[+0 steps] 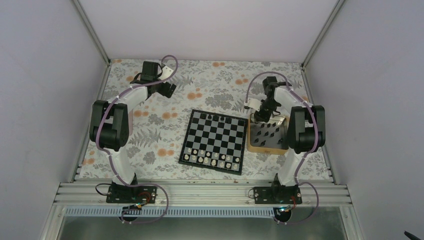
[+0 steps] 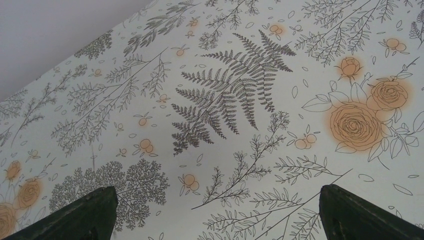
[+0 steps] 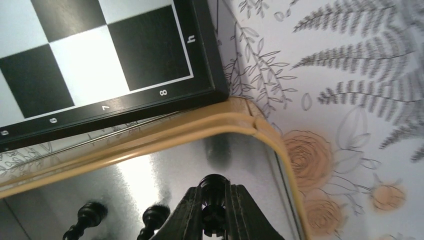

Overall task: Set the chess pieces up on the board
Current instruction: Pick up the chess piece from the storage box, then place the chess piece on the chessboard.

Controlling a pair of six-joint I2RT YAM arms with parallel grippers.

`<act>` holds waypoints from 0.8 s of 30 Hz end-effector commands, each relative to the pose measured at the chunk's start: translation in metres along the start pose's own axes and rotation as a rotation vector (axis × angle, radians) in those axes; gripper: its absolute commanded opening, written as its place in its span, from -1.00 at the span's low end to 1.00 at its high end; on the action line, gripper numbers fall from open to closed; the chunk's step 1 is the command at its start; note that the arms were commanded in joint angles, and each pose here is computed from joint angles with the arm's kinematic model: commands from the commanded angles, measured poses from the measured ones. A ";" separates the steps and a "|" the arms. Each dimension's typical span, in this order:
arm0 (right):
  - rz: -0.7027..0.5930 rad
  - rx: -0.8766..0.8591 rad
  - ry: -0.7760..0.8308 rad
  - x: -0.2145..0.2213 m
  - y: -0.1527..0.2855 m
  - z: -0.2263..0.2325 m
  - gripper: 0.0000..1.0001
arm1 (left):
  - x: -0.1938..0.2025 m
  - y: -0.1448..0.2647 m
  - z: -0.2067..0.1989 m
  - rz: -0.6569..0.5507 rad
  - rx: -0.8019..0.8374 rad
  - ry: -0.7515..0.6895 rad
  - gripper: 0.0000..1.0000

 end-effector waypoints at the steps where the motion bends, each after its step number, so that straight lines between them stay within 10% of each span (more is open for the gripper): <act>1: -0.009 0.056 0.015 -0.014 0.037 -0.001 -0.89 | -0.010 0.002 -0.003 -0.030 0.021 -0.014 1.00; 24: -0.173 0.162 0.520 -0.278 0.040 0.003 -0.89 | -0.005 0.012 -0.005 -0.052 0.020 -0.045 1.00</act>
Point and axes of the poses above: each gripper's point midway between its finger pads, its own y axis back along the fingers, its own z axis along the line the jaws close on, x = y × z, the point moved 3 cm from there along y, back along the fingers, and after that the axes turned 12 degrees about y, right-handed, at the moved point
